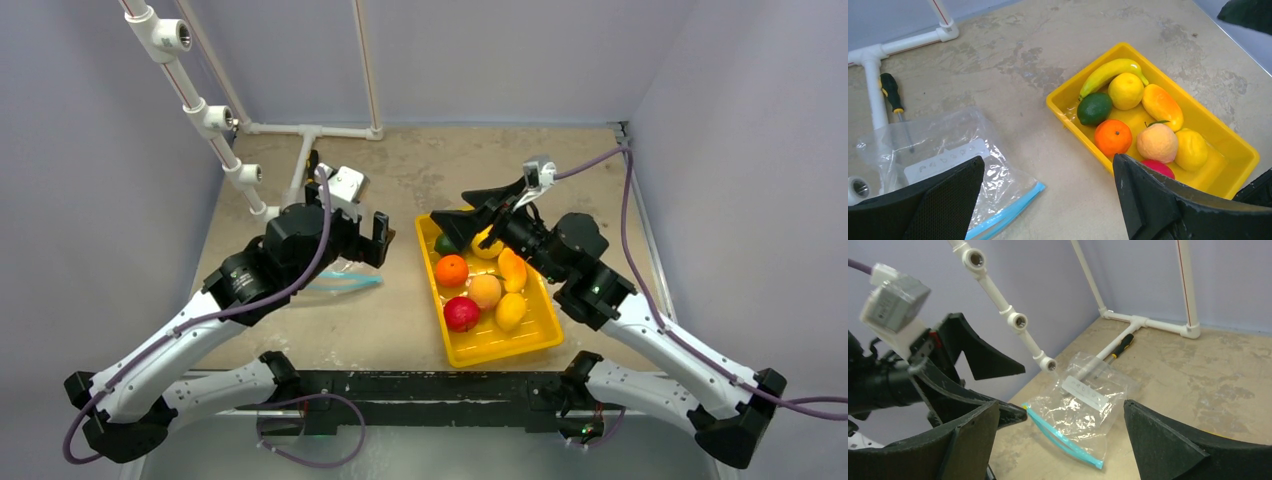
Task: Place the food in the zip-top bag and seal the zipper
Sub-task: Pick up the zipper food storage bag at the center of the board.
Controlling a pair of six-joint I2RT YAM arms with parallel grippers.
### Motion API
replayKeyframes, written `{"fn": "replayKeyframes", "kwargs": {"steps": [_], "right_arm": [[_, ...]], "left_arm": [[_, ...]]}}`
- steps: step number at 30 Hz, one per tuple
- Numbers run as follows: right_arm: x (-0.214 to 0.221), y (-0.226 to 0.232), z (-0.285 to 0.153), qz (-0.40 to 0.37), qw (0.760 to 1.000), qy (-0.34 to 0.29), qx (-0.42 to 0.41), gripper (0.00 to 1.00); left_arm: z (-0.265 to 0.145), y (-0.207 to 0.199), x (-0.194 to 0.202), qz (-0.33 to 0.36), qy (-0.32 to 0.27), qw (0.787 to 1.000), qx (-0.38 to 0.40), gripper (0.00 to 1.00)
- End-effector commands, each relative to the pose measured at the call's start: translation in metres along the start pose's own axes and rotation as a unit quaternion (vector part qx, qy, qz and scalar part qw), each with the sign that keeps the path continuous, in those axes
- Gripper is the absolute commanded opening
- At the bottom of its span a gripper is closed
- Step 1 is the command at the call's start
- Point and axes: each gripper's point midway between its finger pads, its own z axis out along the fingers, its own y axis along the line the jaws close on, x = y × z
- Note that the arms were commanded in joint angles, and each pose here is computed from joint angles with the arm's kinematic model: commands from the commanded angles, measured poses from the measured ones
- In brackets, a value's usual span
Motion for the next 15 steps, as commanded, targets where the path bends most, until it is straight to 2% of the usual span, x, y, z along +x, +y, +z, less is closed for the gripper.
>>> {"fn": "replayKeyframes", "kwargs": {"steps": [1, 15], "right_arm": [[0.008, 0.008, 0.003, 0.012, 0.999, 0.004, -0.032, 0.95], [0.088, 0.007, 0.03, 0.08, 0.99, 0.098, -0.068, 0.89]], "left_arm": [[-0.016, 0.012, -0.024, 0.004, -0.031, 0.999, -0.022, 0.99], [-0.032, 0.037, -0.022, 0.015, -0.031, 0.996, -0.077, 0.99]]}}
